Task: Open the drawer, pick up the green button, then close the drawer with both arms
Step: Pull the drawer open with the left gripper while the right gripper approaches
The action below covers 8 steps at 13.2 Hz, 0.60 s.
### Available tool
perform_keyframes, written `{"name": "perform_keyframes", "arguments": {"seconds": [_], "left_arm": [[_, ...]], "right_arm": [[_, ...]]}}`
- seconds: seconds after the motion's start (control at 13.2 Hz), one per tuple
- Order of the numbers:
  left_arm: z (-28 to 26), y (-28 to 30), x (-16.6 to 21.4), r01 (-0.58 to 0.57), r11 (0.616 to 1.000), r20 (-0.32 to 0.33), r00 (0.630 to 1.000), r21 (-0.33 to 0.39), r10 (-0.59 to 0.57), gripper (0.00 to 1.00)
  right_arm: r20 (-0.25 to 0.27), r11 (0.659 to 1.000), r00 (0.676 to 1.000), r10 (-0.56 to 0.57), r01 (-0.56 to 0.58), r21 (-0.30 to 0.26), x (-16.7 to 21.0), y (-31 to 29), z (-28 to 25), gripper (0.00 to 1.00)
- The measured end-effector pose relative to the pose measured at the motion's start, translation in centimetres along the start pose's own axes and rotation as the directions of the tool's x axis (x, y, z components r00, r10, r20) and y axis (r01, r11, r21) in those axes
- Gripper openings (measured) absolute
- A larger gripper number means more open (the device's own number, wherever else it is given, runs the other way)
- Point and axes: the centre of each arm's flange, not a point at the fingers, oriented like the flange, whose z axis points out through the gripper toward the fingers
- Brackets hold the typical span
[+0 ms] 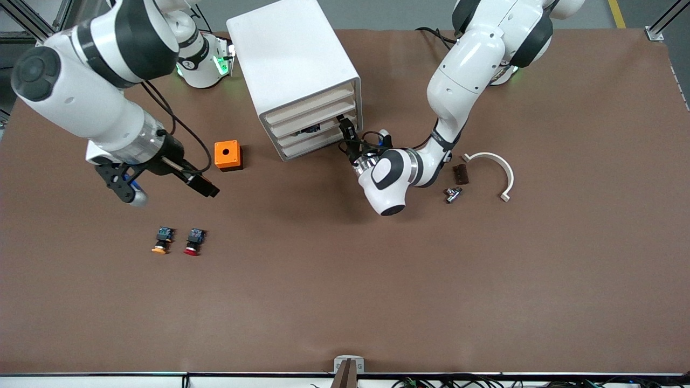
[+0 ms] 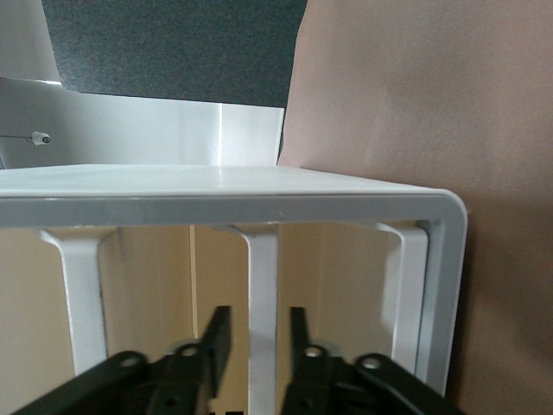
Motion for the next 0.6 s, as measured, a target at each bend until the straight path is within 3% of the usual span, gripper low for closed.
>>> {"name": "perform_keyframes", "arguments": {"seconds": [0.08,0.6], "left_arm": [[-0.2,0.0,0.0,-0.002,1.000,0.002,1.000,-0.003,0.002,0.15],[-3.8,0.3,0.5,-0.043,0.999,0.051,0.998,-0.033,0.044,0.15]], "right_arm": [[0.005,1.000,1.000,0.013,-0.013,-0.004,-0.4,-0.5,0.8,1.00],[0.019,0.993,0.992,0.121,-0.121,-0.009,-5.1,-4.6,6.3,1.00]]}}
